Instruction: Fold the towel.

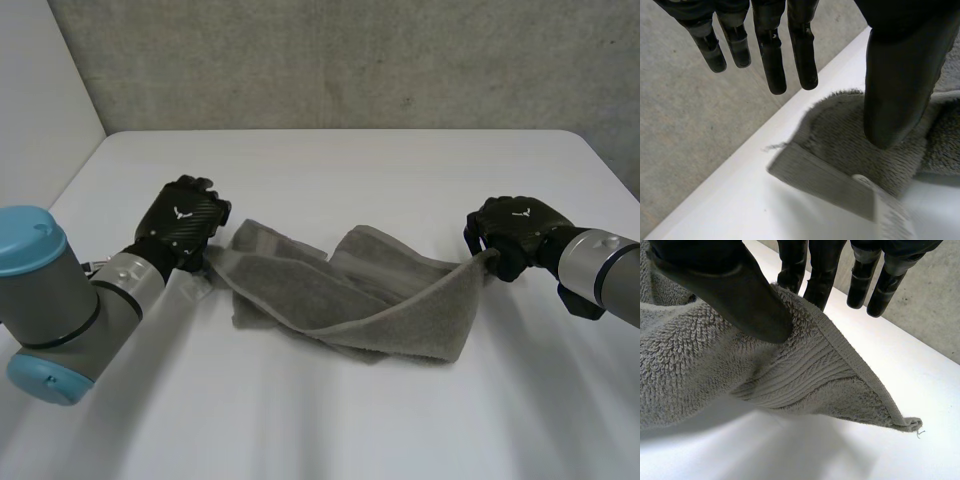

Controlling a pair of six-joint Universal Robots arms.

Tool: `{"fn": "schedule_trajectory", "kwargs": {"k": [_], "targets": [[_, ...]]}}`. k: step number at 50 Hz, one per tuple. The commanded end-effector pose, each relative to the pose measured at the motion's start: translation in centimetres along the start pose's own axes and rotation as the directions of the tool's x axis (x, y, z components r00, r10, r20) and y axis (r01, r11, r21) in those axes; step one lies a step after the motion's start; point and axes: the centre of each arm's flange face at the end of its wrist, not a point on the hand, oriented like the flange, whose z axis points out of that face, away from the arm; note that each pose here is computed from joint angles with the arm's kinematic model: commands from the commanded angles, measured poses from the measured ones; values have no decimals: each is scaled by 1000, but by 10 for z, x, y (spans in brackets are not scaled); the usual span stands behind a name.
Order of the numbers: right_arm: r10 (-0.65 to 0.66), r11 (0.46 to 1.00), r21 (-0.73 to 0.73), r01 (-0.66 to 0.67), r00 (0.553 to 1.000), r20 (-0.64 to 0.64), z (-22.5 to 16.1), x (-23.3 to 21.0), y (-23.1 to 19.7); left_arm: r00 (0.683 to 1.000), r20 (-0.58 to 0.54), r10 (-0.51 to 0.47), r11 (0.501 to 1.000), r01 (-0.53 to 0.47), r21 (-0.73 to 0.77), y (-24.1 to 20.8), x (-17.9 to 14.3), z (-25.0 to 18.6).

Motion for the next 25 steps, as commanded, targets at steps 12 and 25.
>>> {"fn": "schedule_trajectory", "kwargs": {"k": [12,25], "targets": [[6,1000,-13,-6,1000,8,2,-2,4,999,-47,-26,999,25,-34,21,13,2],[-3,1000,-26,3,1000,9,4,-2,8,996,-86,-32,999,32,-9,19,14,7]]}}
